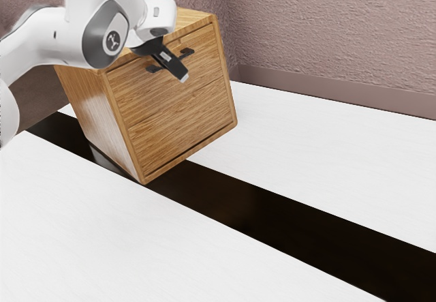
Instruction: Pull the drawer handle with one arm to open the drawer
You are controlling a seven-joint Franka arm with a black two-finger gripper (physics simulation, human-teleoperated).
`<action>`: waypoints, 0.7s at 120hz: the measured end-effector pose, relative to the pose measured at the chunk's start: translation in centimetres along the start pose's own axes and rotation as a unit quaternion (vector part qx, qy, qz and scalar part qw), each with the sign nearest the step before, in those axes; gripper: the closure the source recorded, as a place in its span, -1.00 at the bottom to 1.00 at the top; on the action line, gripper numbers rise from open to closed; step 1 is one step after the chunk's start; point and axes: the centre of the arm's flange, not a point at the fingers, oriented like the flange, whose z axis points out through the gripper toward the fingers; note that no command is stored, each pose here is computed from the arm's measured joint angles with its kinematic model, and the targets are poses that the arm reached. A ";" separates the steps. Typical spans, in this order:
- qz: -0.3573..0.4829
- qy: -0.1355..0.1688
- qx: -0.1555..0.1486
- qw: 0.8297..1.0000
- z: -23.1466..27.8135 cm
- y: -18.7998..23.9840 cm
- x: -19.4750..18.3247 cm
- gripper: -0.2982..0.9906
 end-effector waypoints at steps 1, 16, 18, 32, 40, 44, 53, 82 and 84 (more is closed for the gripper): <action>0.000 0.000 0.000 1.000 0.1 0.0 0.0 -0.54; 0.000 0.000 0.000 1.000 0.9 0.0 0.0 -0.54; 0.000 0.000 0.001 1.000 1.0 0.0 0.0 -0.54; 0.000 0.001 0.001 1.000 1.4 0.0 0.1 -0.54; 0.000 -0.001 0.000 1.000 2.0 0.1 0.0 -0.54; 0.000 -0.002 0.000 1.000 2.1 0.2 0.0 -0.55; 0.000 -0.001 -0.001 1.000 2.3 0.2 0.0 -0.54; 0.005 0.006 -0.003 1.000 1.7 1.0 0.6 -0.52; 0.006 0.006 -0.004 1.000 1.7 1.1 0.7 -0.52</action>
